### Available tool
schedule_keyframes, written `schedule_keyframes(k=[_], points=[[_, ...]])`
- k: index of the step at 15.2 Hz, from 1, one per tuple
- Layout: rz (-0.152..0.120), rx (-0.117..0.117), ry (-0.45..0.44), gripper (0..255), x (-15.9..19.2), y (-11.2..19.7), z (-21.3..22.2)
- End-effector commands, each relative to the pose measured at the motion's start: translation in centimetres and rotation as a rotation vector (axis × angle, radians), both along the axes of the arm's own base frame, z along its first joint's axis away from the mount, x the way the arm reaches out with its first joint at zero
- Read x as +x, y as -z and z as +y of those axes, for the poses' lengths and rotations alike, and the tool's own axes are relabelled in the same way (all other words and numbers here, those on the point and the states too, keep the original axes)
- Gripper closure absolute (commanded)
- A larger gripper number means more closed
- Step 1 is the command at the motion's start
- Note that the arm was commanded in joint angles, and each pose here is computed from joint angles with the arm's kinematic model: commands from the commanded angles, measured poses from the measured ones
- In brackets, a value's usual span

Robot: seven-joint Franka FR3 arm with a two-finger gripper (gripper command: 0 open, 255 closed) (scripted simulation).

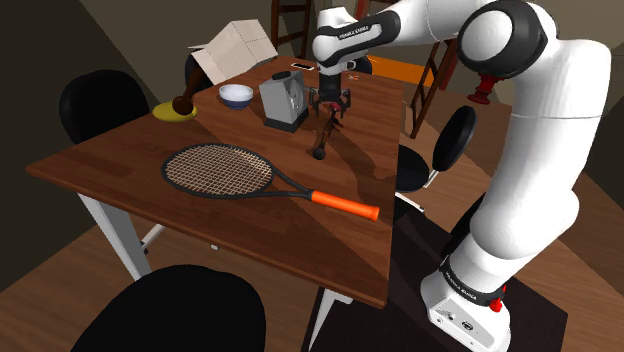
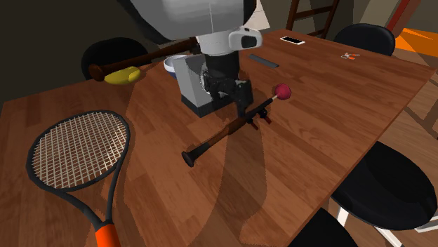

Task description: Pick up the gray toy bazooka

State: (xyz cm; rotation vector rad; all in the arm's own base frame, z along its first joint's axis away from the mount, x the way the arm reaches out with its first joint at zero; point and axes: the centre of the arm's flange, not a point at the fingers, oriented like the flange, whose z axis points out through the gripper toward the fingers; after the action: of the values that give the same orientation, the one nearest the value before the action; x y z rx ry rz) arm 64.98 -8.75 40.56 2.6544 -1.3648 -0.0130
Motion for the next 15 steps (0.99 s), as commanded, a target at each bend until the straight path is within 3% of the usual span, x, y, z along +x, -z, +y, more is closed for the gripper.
schedule_keyframes(k=[1, 5, 15], points=[[-0.004, -0.005, 0.073, 0, 1.3, 1.3, -1.7], [-0.01, -0.013, 0.213, 0, 4.0, 3.7, -5.7], [-0.01, -0.013, 0.216, 0, 4.0, 7.8, -5.8]])
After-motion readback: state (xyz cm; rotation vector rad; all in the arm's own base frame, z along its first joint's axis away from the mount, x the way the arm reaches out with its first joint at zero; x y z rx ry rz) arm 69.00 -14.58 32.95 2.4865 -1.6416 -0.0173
